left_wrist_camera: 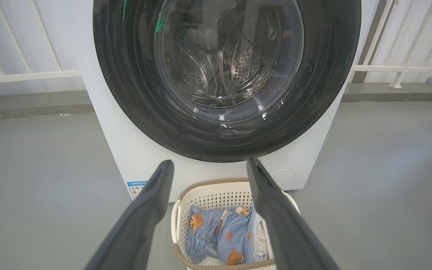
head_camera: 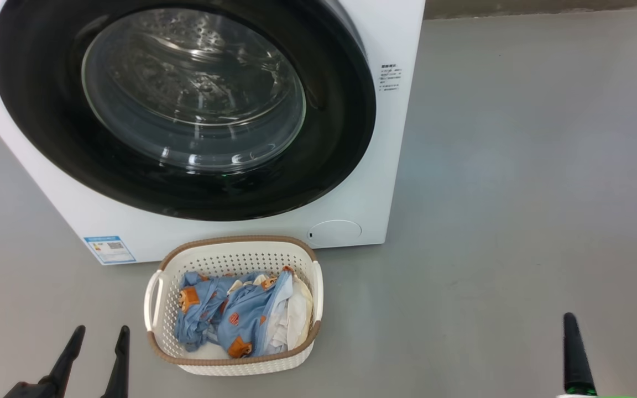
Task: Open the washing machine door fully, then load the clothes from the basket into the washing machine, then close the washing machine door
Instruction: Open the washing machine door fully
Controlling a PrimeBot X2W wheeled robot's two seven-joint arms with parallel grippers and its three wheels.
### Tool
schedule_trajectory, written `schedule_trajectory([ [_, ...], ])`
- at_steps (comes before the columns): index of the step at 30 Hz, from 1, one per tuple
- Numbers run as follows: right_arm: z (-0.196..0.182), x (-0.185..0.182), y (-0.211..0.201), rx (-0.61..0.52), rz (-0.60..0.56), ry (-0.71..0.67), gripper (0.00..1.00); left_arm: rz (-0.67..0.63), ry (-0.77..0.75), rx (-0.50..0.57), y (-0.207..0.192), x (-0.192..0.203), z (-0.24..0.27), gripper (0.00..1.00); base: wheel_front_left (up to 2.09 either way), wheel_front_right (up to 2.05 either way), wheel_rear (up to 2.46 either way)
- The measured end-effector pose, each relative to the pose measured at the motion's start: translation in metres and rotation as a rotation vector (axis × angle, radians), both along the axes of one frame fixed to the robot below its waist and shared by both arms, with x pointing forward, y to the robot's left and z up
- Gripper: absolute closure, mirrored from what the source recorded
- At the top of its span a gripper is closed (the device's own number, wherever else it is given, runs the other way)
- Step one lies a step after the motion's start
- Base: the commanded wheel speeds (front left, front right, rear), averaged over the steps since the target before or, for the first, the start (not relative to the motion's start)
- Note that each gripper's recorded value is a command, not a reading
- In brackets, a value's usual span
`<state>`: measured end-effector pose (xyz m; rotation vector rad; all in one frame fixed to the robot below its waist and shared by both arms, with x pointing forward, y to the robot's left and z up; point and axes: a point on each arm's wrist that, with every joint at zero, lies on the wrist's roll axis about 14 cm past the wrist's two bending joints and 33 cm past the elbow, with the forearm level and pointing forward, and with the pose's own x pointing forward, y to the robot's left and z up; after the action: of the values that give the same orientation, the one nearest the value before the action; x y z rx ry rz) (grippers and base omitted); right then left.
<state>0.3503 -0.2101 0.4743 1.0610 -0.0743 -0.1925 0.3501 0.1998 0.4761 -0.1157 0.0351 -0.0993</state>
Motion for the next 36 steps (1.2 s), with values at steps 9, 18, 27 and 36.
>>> schedule_trajectory([
  [9,0.006,0.004,-0.051,0.41,-0.162,-0.081,1.0,0.026,0.031,-0.015,0.007,-0.013,-0.009,0.0,0.0,0.0,0.0],
  [18,0.004,0.013,-0.094,0.528,-0.197,-0.103,1.0,0.048,0.06,0.002,0.024,-0.016,-0.015,0.0,0.0,0.0,0.0],
  [27,0.016,0.05,-0.086,0.547,-0.073,-0.129,1.0,0.063,0.105,0.019,0.039,-0.017,-0.024,0.0,0.0,0.0,0.0],
  [36,0.031,0.104,-0.055,0.51,0.082,-0.148,1.0,0.068,0.176,0.051,0.058,-0.017,-0.039,0.0,0.0,0.0,0.0],
])
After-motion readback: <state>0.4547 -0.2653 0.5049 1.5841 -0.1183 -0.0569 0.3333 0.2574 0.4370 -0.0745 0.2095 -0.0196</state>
